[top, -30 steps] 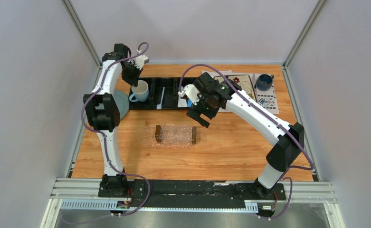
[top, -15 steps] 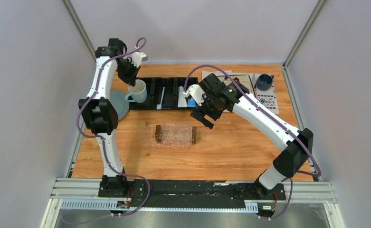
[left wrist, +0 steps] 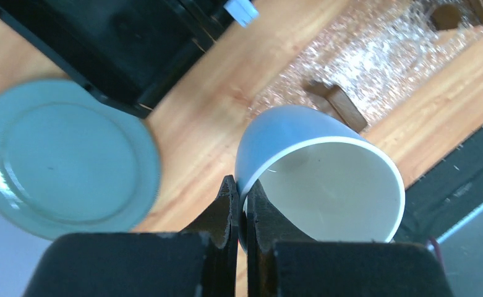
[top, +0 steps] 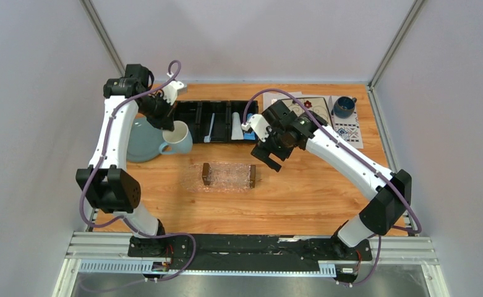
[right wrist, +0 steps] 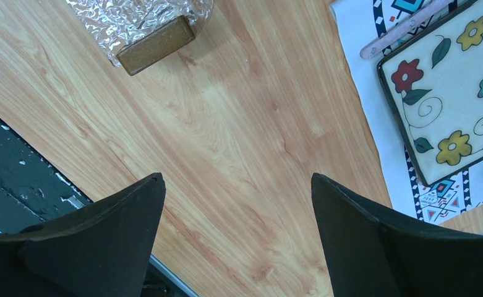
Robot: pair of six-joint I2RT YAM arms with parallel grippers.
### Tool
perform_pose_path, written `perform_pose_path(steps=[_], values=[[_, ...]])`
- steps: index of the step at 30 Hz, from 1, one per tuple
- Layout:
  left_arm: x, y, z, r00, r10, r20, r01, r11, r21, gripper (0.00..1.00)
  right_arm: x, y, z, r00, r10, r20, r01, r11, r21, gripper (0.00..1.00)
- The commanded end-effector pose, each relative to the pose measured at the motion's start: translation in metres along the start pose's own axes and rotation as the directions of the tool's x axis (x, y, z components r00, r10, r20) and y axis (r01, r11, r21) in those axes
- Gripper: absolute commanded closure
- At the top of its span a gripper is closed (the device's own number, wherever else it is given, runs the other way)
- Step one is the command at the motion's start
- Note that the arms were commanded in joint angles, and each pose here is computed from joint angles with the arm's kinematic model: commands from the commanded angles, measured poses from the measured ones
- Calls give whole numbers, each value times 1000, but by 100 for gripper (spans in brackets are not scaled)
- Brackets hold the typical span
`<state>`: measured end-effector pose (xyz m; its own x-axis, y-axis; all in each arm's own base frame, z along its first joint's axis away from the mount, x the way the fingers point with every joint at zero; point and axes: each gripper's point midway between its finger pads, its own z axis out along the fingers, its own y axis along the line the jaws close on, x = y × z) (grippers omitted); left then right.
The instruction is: Prepare toiletry sets of a toothbrush and toothpaste on the tray
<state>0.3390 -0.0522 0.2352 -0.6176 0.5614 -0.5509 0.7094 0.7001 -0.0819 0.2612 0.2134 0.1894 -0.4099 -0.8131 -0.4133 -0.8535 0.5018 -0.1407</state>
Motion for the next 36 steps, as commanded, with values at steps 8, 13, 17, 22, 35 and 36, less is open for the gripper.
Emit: perform_pose_path(steps=[8, 13, 17, 22, 35, 36], values=[[32, -28, 16, 992, -7, 124, 13, 999, -49, 100, 6, -8, 1, 996, 39, 75, -42, 999, 27, 8], [34, -39, 36, 990, 1, 139, 0, 1000, -8, 100, 7, -8, -1, 996, 41, 84, -44, 999, 30, 8], [39, -38, 49, 991, -7, 131, 8, 1000, -9, 100, 8, -9, -4, 995, 43, 85, -46, 998, 36, 8], [48, -35, 66, 996, -10, 92, 10, 1000, -5, 100, 8, -10, -6, 995, 41, 90, -45, 998, 41, 8], [73, -33, 85, 1000, 2, 13, -2, 1000, -24, 100, 8, -11, -5, 996, 38, 85, -42, 998, 41, 8], [76, -33, 88, 1000, 0, 9, 0, 1000, -22, 100, 7, -10, -5, 996, 38, 87, -42, 998, 41, 8]])
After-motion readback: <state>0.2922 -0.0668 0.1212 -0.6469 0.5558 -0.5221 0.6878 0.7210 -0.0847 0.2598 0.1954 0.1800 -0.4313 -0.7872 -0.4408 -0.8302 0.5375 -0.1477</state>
